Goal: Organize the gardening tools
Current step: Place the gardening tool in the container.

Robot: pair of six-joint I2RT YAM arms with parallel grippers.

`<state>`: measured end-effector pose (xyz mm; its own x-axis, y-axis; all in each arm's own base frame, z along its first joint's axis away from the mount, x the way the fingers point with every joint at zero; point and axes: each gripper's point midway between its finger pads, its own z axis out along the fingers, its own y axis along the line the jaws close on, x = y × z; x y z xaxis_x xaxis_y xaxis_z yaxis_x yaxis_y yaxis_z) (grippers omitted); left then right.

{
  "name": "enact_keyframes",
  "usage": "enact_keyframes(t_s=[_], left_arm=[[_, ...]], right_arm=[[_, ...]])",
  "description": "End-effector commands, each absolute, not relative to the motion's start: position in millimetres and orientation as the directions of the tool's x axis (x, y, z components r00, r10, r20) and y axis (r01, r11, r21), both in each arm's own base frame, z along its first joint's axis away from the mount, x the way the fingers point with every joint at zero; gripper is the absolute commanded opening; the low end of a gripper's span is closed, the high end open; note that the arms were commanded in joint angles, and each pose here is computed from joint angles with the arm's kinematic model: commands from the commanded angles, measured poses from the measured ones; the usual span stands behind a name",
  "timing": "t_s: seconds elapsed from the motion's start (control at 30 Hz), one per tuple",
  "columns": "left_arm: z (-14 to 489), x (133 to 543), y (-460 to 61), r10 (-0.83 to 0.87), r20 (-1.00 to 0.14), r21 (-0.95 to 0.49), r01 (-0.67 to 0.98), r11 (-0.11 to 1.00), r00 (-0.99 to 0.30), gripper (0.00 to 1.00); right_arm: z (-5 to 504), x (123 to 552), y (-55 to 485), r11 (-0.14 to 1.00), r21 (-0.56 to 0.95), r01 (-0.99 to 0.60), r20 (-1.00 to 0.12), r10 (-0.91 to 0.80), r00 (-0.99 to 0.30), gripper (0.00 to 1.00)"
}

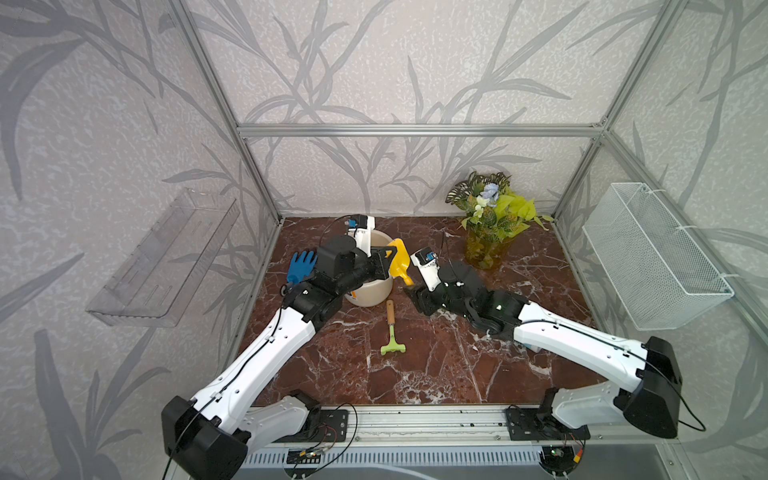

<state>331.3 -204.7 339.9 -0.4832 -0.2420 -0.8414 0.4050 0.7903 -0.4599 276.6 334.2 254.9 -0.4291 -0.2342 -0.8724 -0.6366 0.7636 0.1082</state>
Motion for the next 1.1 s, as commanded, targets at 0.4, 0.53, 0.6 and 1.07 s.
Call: enact_keyframes(t_s=[0.4, 0.53, 0.6, 1.07], left_arm=[[403, 379, -104, -0.123, -0.979, -0.121, -0.022, 0.992, -0.164, 0.0], [383, 392, -99, -0.117, -0.98, -0.107, -0.073, 0.992, -0.164, 0.0], [372, 397, -96, -0.113, -0.98, -0.097, -0.104, 0.99, -0.163, 0.0], [285, 429, -83, -0.058, -0.964, 0.0, -0.219, 0.976, -0.261, 0.04]], right_arm=[[276, 291, 271, 0.87, 0.161, -0.466, -0.911, -0.05, -0.408, 0.66], [275, 289, 267, 0.872, 0.165, -0.461, -0.911, -0.045, -0.41, 0.66], [274, 287, 266, 0.871, 0.166, -0.463, -0.911, -0.044, -0.41, 0.66], [268, 282, 257, 0.873, 0.173, -0.456, -0.911, -0.034, -0.411, 0.66]])
